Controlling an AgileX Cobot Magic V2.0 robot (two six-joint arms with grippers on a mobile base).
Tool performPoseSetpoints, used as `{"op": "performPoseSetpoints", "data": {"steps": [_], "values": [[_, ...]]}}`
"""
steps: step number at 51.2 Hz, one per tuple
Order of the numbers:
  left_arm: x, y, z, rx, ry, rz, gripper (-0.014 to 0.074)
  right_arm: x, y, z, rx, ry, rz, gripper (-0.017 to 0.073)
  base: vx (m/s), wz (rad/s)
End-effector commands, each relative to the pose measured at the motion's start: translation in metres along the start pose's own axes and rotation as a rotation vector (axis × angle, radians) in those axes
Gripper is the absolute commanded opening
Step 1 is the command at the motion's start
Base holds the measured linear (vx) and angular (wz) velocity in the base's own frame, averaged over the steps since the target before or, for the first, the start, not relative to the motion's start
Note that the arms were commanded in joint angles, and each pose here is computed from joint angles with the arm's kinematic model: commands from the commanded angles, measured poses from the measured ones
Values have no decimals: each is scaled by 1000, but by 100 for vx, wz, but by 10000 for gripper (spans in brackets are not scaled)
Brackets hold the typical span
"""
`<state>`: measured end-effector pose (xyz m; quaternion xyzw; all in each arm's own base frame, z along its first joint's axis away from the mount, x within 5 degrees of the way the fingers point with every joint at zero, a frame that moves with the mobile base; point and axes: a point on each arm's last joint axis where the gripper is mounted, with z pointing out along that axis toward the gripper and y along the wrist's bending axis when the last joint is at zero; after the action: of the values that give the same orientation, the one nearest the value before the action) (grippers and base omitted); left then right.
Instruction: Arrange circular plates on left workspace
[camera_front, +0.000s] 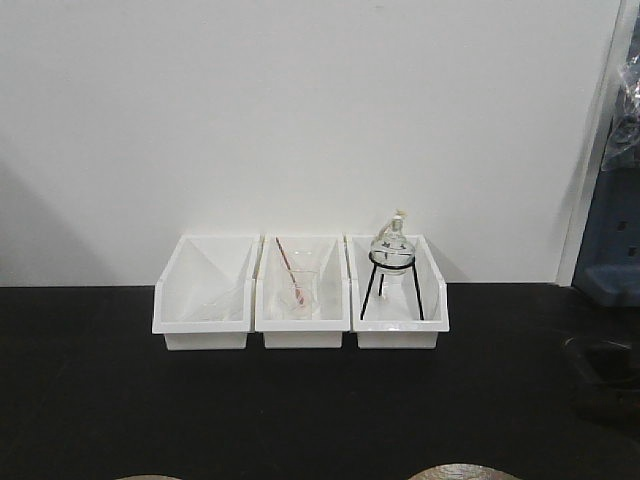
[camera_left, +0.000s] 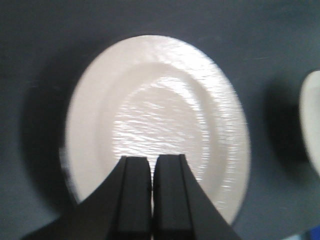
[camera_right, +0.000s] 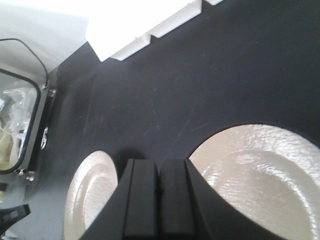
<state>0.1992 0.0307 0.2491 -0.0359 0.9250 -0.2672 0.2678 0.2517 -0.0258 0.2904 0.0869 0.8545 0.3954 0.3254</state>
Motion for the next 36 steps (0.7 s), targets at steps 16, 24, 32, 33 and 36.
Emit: {"op": "performPoseSetpoints", "data": {"steps": [16,24,32,33,36], "values": [[-12,18,13,-44,12,-136,531,-5,25,4,-72,-30,-74,12,0,0],[-12,37,32,-52,70,-197,531,-4,25,4,-74,-28,-74,12,0,0],[-11,51,51,-13,113,-254,512,-4,26,4,-78,-24,-79,12,0,0],[-11,51,53,-1,112,-259,508,-4,26,4,-78,-23,-81,12,0,0],[-12,53,59,41,112,-273,496,-4,26,4,-79,-23,-82,12,0,0]]}}
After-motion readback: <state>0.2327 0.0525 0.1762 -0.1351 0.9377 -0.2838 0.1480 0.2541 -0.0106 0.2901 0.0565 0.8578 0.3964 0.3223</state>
